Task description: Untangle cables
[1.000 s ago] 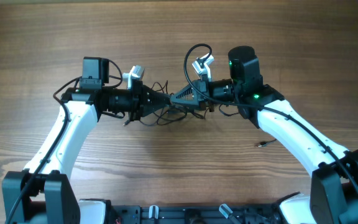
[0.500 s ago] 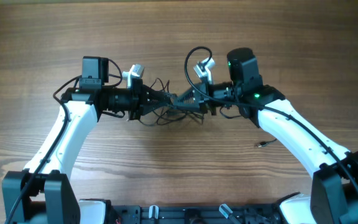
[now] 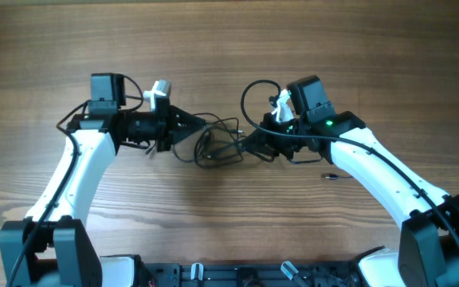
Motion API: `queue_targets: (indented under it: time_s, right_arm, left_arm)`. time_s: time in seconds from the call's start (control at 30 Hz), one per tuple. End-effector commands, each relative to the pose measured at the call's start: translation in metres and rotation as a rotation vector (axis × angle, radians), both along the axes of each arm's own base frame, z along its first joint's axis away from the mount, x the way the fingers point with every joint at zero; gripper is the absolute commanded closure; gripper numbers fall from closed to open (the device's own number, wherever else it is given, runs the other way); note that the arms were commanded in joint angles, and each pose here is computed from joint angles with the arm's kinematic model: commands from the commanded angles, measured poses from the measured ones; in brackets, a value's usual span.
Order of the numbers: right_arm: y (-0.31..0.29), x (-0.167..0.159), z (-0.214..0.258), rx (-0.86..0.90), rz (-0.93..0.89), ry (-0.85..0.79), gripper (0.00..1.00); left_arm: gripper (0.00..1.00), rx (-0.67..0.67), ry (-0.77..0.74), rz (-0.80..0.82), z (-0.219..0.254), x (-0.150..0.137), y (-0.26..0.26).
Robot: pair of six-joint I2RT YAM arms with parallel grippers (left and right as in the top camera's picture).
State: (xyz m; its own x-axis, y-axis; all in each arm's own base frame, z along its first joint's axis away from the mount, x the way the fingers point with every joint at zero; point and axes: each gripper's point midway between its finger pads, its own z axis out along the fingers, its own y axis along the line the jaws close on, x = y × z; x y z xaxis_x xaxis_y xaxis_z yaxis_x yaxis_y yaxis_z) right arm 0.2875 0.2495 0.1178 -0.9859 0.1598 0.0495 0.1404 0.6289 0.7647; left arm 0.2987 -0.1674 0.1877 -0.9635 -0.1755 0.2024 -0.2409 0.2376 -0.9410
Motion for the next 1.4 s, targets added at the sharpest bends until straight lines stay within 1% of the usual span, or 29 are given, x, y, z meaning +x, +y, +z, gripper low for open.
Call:
queue_targets:
  time_s: [0.0, 0.07, 0.13, 0.23, 0.27, 0.37, 0.4, 0.6, 0.67, 0.77, 0.83, 0.93, 1.03, 1.2, 1.37]
  right_arm:
    - [0.014, 0.007, 0.022, 0.099, 0.056, -0.096, 0.96]
    - [0.022, 0.010, 0.036, 0.165, 0.086, -0.142, 0.96]
    - [0.028, 0.011, 0.046, 0.215, 0.099, -0.155, 0.96]
    - [0.029, 0.010, 0.049, 0.231, 0.111, -0.156, 0.96]
    - [0.030, 0.009, 0.050, 0.240, 0.118, -0.155, 0.96]
    - [0.034, 0.004, 0.059, 0.290, 0.156, -0.160, 0.96]
    - [0.036, 0.002, 0.063, 0.309, 0.171, -0.163, 0.96]
    - [0.040, 0.001, 0.075, 0.367, 0.187, -0.160, 0.96]
    - [0.041, 0.001, 0.076, 0.370, 0.189, -0.159, 0.96]
    - [0.040, 0.001, 0.075, 0.370, 0.187, -0.154, 0.96]
    - [0.041, 0.000, 0.076, 0.372, 0.189, -0.149, 0.96]
    - [0.041, 0.000, 0.076, 0.373, 0.190, -0.148, 0.96]
    - [0.040, -0.001, 0.075, 0.371, 0.189, -0.143, 0.96]
    - [0.040, -0.001, 0.074, 0.369, 0.188, -0.139, 0.96]
    - [0.040, -0.001, 0.074, 0.370, 0.189, -0.139, 0.96]
  left_arm:
    - [0.92, 0.008, -0.037, -0.093, 0.001, -0.015, -0.023]
    - [0.91, 0.032, -0.038, -0.119, -0.003, -0.020, -0.033]
    - [0.91, 0.051, -0.041, -0.144, -0.006, -0.025, -0.041]
    - [0.90, 0.076, -0.041, -0.152, -0.010, -0.028, -0.045]
    - [0.89, 0.095, -0.037, -0.148, -0.014, -0.028, -0.044]
    - [0.67, 0.143, -0.022, -0.129, -0.022, -0.026, -0.041]
    - [0.67, 0.150, -0.019, -0.126, -0.023, -0.026, -0.040]
    - [0.66, 0.220, -0.022, -0.095, -0.034, -0.021, -0.035]
    - [0.66, 0.224, -0.026, -0.088, -0.034, -0.019, -0.035]
    - [0.67, 0.248, -0.028, -0.063, -0.037, -0.013, -0.033]
    - [0.69, 0.267, -0.048, -0.045, -0.038, -0.007, -0.031]
    - [0.71, 0.260, -0.055, -0.024, -0.036, -0.001, -0.029]
    - [0.78, 0.254, -0.068, 0.007, -0.034, 0.007, -0.021]
    - [0.79, 0.226, -0.059, 0.043, -0.030, 0.014, -0.008]
    - [0.79, 0.200, -0.038, 0.038, -0.026, 0.012, -0.010]
